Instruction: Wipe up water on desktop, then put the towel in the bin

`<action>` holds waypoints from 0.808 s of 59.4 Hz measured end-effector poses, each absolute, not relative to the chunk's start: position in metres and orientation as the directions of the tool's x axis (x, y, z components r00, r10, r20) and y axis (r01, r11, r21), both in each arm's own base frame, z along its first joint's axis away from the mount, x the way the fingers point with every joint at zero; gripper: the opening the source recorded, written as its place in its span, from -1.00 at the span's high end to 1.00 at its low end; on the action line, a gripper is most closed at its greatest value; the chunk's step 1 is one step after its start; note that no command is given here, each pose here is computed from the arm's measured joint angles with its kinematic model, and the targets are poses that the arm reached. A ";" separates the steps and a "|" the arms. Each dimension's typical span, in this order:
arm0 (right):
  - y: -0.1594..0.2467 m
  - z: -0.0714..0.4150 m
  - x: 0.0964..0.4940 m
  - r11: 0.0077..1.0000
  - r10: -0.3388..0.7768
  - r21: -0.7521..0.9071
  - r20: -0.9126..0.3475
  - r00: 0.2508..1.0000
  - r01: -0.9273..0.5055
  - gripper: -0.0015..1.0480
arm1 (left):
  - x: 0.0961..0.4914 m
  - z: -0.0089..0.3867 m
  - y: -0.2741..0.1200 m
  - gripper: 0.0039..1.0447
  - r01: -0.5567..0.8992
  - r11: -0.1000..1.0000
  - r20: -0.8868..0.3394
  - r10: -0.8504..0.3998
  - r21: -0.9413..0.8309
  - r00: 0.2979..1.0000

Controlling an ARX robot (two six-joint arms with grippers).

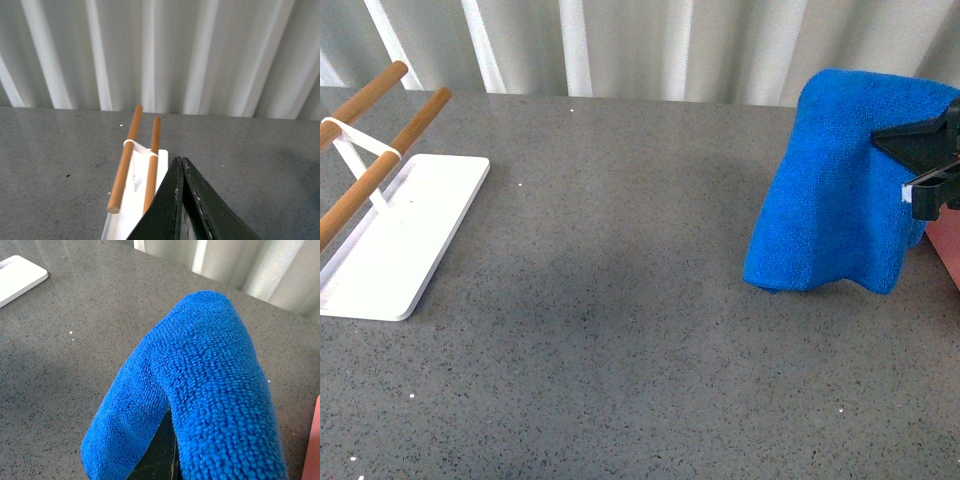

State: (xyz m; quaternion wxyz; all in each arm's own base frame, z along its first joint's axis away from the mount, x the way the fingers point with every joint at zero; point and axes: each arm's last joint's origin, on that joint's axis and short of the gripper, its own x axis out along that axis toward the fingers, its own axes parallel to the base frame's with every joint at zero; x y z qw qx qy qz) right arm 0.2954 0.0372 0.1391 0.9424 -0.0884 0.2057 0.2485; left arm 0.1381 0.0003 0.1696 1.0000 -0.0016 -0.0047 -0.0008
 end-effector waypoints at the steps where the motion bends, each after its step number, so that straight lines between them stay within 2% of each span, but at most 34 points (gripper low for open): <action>1: 0.037 0.139 0.295 0.861 0.432 -0.065 -0.432 0.792 -0.505 0.93 | 0.137 0.170 0.000 0.93 0.002 1.000 0.009 -0.002 -0.003 1.000; 48: 0.037 0.137 0.295 0.863 0.422 -0.068 -0.450 0.787 -0.501 0.93 | 0.111 0.174 0.000 0.93 0.002 1.000 0.027 -0.002 -0.003 1.000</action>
